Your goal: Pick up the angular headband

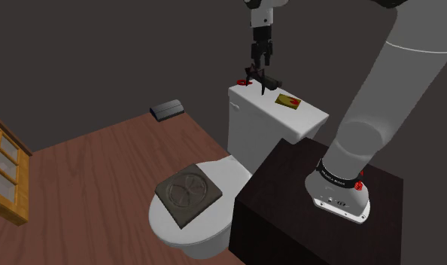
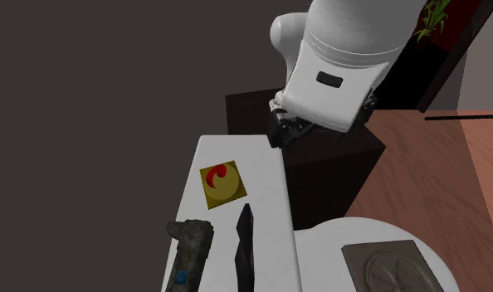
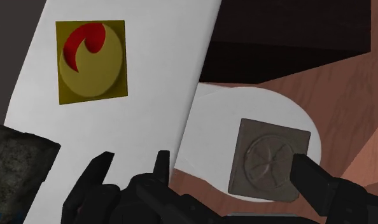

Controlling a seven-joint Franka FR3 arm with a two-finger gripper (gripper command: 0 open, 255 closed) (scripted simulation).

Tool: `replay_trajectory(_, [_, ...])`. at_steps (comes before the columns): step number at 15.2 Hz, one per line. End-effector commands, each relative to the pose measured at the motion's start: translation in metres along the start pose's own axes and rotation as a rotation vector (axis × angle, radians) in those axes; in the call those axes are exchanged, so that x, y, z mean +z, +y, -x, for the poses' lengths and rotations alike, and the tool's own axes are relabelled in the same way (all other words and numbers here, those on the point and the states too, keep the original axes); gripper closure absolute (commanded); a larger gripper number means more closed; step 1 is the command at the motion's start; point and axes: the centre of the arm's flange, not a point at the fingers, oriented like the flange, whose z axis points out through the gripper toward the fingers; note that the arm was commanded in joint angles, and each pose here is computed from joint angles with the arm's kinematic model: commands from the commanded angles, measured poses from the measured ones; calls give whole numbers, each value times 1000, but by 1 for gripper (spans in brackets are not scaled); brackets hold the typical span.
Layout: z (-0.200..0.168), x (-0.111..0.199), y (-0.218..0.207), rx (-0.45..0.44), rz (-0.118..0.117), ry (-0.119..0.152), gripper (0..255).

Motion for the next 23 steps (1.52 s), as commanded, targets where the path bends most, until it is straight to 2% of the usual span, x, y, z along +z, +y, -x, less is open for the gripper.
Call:
replay_trajectory(1, [-17, 3, 23, 9, -1, -5, 0])
replay_trajectory(12, [-97, 14, 142, 60, -7, -30, 0])
replay_trajectory(21, [-107, 53, 147, 61, -7, -30, 0])
replay_trajectory(22, [-106, 52, 147, 61, -7, -30, 255])
replay_trajectory(23, [-106, 52, 147, 61, -7, -30, 255])
